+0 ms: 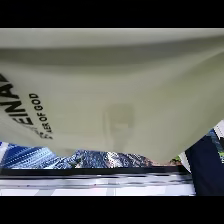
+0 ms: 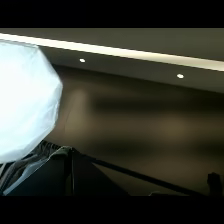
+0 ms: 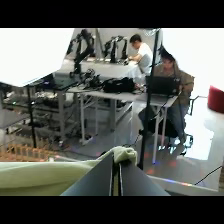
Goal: Fold the clothes and pants, and hang the long-sleeved shirts on hangers.
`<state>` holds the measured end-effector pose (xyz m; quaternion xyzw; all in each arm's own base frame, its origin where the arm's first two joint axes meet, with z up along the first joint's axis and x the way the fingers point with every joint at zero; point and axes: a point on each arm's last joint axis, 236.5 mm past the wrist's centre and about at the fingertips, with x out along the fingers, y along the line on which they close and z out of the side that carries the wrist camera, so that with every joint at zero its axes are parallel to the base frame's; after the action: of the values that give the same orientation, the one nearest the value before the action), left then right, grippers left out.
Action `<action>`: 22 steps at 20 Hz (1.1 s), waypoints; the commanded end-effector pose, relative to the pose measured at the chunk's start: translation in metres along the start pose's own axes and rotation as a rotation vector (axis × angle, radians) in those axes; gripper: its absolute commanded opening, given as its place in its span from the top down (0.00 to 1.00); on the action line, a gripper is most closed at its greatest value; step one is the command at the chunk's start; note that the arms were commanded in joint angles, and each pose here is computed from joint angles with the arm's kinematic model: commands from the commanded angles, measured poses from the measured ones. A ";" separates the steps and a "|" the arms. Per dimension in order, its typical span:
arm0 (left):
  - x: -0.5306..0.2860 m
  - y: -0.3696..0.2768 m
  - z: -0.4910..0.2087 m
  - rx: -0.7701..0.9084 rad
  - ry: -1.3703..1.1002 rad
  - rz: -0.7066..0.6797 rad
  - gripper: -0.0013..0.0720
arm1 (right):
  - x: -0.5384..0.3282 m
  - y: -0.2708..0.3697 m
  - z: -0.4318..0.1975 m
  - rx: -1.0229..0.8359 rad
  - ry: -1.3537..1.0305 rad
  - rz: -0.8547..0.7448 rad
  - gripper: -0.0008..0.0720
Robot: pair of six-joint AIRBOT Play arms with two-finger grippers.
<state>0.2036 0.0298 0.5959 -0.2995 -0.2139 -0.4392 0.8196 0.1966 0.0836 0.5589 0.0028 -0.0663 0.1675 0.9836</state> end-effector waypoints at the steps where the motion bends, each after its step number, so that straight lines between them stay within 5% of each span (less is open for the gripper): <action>1: -0.004 0.038 -0.009 0.030 0.044 0.131 0.97 | 0.008 -0.034 0.000 -0.021 -0.004 -0.115 0.96; 5: -0.014 0.164 -0.116 -0.113 0.387 0.449 0.97 | 0.089 -0.094 -0.096 0.158 0.262 -0.145 0.96; 10: -0.066 0.342 -0.281 -0.357 0.615 0.767 0.97 | 0.211 -0.145 -0.332 0.432 0.725 -0.101 0.96; 14: -0.132 0.461 -0.387 -0.532 0.635 0.966 0.97 | 0.279 -0.166 -0.502 0.538 0.873 -0.145 0.96; 18: -0.177 0.506 -0.455 -0.655 0.654 1.050 0.97 | 0.310 -0.167 -0.584 0.561 0.874 -0.182 0.96; 22: -0.187 0.495 -0.460 -0.712 0.703 1.020 0.97 | 0.300 -0.151 -0.600 0.571 0.955 -0.149 0.96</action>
<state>0.5741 0.0473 0.0178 -0.4490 0.3576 -0.1070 0.8118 0.6069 0.0471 0.0323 0.1964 0.4112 0.0869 0.8859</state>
